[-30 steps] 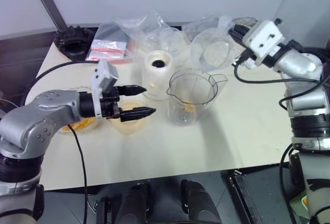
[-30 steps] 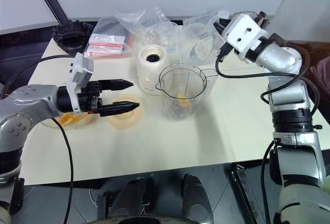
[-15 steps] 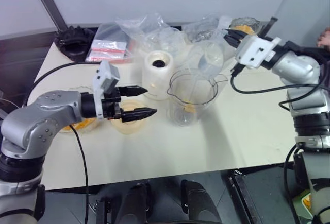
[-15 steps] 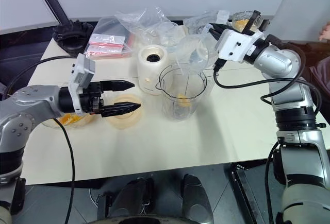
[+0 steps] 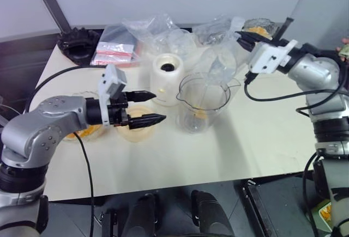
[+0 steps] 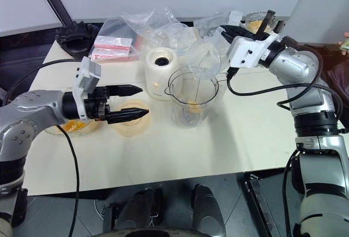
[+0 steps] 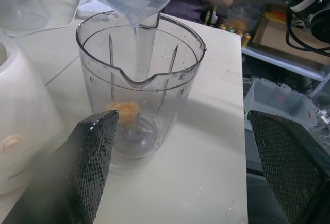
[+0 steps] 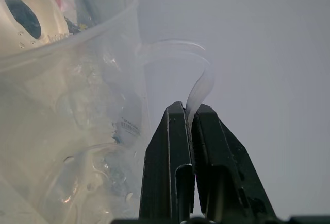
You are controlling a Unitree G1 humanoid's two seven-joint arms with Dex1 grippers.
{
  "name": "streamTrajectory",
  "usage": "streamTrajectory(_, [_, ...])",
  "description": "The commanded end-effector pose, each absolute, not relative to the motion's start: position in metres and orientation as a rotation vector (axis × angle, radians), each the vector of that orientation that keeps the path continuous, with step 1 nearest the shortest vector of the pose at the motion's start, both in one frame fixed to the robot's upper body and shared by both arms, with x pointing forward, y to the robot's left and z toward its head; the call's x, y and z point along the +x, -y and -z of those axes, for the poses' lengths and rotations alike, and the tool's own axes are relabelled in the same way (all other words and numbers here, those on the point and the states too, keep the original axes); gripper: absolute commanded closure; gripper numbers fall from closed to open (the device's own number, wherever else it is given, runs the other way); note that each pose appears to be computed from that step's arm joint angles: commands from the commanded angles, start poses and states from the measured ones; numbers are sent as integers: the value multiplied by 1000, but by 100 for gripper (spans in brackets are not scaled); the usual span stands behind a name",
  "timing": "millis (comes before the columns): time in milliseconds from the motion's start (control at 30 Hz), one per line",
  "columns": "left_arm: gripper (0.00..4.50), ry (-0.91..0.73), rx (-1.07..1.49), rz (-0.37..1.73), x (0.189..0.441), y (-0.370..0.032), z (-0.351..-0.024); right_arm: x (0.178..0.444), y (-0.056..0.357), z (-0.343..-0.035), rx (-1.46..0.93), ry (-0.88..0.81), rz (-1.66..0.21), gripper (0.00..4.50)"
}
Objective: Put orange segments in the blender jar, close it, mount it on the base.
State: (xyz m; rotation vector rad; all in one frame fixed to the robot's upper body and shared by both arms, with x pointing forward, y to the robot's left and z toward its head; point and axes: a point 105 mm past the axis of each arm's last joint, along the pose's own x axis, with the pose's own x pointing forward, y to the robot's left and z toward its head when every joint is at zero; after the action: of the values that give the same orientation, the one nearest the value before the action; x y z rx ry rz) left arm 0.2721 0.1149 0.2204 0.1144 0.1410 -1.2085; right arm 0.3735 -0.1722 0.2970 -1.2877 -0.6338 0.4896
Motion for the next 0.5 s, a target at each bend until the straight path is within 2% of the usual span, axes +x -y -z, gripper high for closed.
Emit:
streamTrajectory(33, [31,-96,138,1222,270,-113,-228,370,172,-311,-1325,677,-465,443])
streamTrajectory(167, [31,-93,136,1225,269,-112,-228,372,178,-312,-1231,664,-440,443])
streamTrajectory(333, [31,-91,104,1249,268,-108,-227,377,214,-322,-600,604,-299,443])
streamTrajectory(400, [31,-96,103,1257,267,-105,-225,376,226,-326,-411,597,-243,443])
streamTrajectory(500, [31,-96,98,1264,267,-103,-225,373,239,-330,-254,586,-171,443])
